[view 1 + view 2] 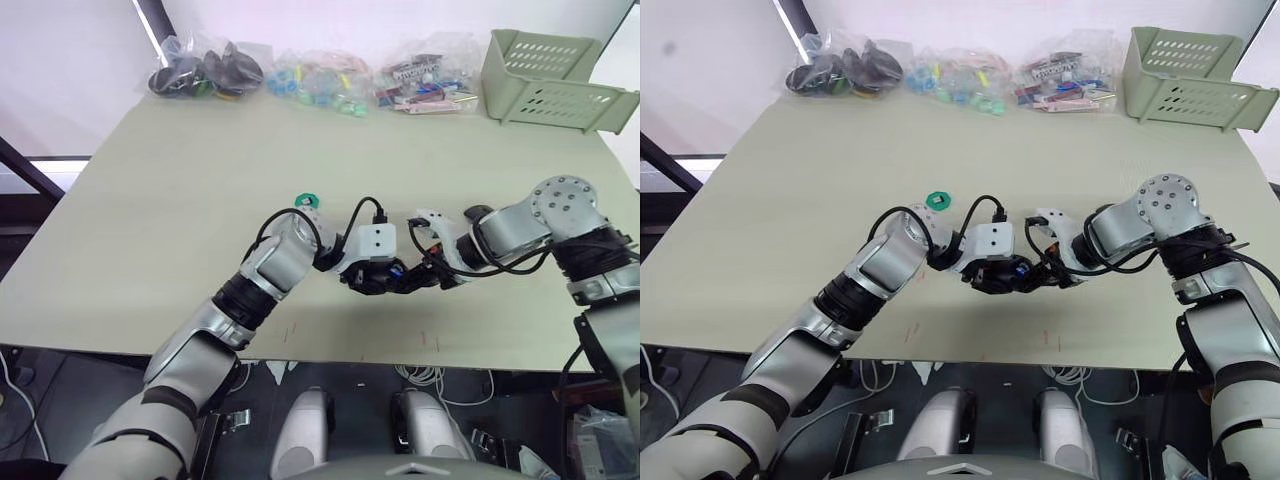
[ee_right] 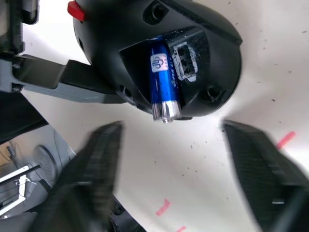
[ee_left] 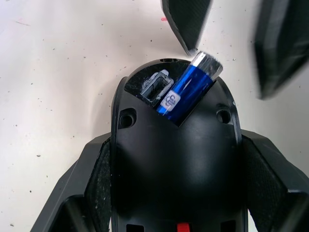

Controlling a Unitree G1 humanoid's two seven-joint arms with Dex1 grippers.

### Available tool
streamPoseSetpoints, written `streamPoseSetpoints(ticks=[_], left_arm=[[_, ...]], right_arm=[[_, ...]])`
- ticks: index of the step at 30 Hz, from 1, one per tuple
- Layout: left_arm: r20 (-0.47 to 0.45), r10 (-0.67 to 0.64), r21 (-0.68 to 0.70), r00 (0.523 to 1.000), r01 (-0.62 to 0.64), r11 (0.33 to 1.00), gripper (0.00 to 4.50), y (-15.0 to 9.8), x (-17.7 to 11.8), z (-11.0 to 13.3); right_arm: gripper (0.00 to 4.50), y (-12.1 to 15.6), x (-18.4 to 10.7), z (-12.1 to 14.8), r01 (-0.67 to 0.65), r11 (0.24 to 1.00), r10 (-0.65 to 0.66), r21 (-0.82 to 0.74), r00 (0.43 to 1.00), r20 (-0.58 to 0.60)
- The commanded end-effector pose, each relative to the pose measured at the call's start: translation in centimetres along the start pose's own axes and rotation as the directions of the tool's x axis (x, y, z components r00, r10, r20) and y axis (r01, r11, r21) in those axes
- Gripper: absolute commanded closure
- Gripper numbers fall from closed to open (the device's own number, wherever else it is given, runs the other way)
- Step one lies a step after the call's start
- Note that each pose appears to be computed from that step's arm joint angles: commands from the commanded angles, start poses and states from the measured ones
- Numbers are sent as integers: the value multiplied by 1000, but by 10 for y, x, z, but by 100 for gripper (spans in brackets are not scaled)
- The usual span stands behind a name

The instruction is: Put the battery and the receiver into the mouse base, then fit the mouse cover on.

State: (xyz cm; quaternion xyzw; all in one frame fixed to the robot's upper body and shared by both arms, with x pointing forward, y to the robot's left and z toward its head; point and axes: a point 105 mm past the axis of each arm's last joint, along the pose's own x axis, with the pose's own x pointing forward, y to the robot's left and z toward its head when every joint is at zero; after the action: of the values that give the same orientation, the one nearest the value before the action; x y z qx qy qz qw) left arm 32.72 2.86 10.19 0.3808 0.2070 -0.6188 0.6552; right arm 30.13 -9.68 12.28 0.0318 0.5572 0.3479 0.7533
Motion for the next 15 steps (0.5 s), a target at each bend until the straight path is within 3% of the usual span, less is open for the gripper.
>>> streamPoseSetpoints(ticks=[1, 6, 9, 12, 15], left_arm=[[-48, -45, -30, 998, 44, 999, 158, -12, 15, -13], [-49, -45, -31, 998, 43, 999, 158, -12, 15, -13], [-49, -46, -31, 998, 45, 999, 158, -12, 14, -14], [-50, -46, -33, 998, 44, 998, 158, -12, 14, -14], [-52, -46, -38, 998, 44, 998, 158, -12, 13, -15]], right_arm=[[24, 1, -20, 1, 14, 999, -12, -42, 998, 60], [24, 7, -36, -21, 59, 983, -35, -175, 990, 139], [24, 13, -41, -32, 59, 976, -5, -209, 969, 249], [24, 19, -50, -28, 143, 954, 18, -264, 851, 525], [24, 27, -47, -48, 73, 959, 106, -272, 801, 589]])
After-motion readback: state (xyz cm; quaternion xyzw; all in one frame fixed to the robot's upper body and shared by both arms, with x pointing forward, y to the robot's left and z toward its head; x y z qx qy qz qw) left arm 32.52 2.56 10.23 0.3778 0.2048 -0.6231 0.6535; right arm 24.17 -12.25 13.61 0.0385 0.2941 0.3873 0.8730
